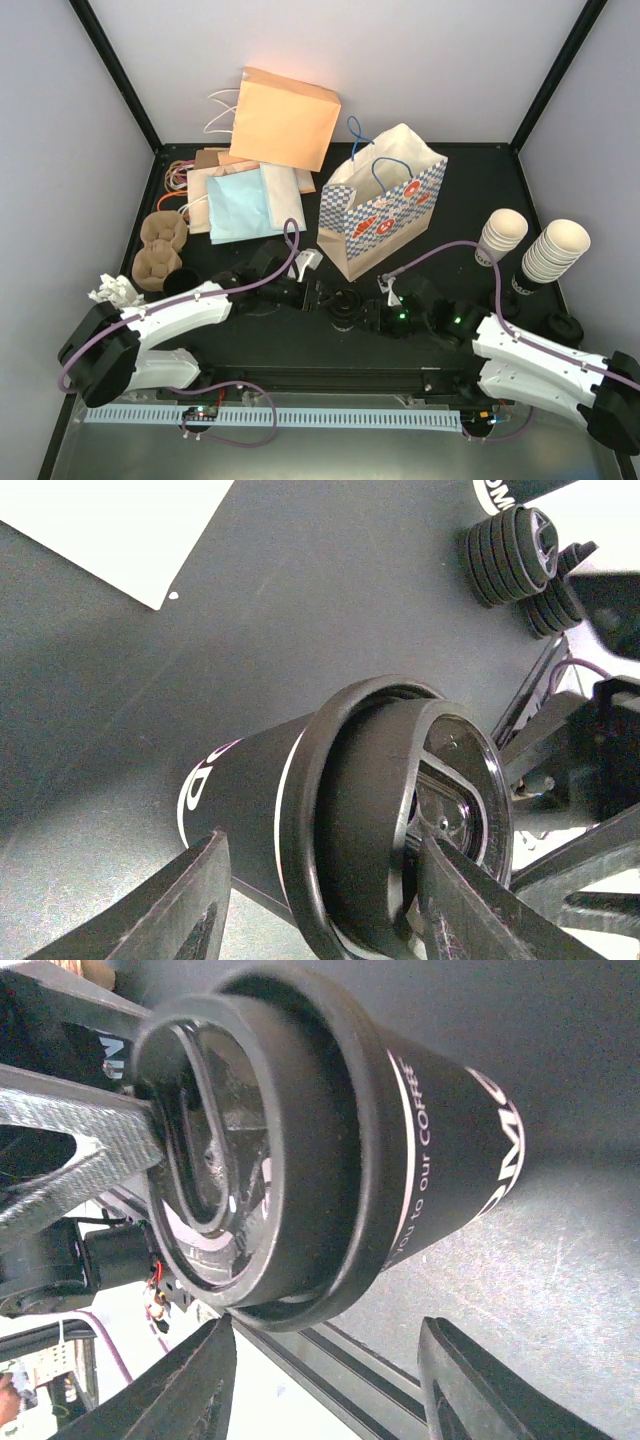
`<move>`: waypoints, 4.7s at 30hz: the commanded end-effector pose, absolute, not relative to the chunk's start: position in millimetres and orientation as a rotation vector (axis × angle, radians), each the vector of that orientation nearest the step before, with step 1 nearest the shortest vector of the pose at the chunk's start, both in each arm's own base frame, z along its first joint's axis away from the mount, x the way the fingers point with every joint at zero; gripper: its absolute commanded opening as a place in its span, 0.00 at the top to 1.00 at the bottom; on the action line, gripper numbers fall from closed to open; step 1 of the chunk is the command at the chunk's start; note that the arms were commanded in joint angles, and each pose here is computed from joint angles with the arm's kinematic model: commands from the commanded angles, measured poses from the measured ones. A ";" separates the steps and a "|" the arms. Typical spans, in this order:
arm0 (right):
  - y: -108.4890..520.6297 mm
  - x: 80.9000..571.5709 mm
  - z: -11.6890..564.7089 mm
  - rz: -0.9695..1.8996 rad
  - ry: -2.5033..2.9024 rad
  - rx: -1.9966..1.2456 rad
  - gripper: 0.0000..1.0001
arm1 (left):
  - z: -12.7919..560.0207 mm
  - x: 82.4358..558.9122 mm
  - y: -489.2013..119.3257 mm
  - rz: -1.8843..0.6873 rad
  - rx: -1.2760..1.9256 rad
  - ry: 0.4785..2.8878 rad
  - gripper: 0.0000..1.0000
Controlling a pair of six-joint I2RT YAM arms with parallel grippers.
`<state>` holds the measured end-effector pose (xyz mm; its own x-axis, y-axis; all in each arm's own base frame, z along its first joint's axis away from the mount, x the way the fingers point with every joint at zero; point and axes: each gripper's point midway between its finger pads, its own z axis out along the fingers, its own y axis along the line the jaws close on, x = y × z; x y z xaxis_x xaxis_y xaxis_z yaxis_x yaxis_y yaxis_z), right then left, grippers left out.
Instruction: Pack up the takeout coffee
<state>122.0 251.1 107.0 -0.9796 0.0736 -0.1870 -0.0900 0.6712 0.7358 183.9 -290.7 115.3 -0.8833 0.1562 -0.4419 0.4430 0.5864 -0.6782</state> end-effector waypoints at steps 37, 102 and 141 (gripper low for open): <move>191.4 132.7 23.9 1.043 2.817 0.111 0.55 | 82.6 172.3 -276.4 -1.070 0.478 2.647 0.47; 286.5 166.3 137.6 0.139 2.607 -0.924 0.13 | 238.3 260.3 -145.1 -0.498 0.180 2.160 0.29; 221.4 186.2 249.8 0.115 2.418 -0.751 0.24 | 312.1 309.9 -214.3 -0.726 0.355 2.020 0.26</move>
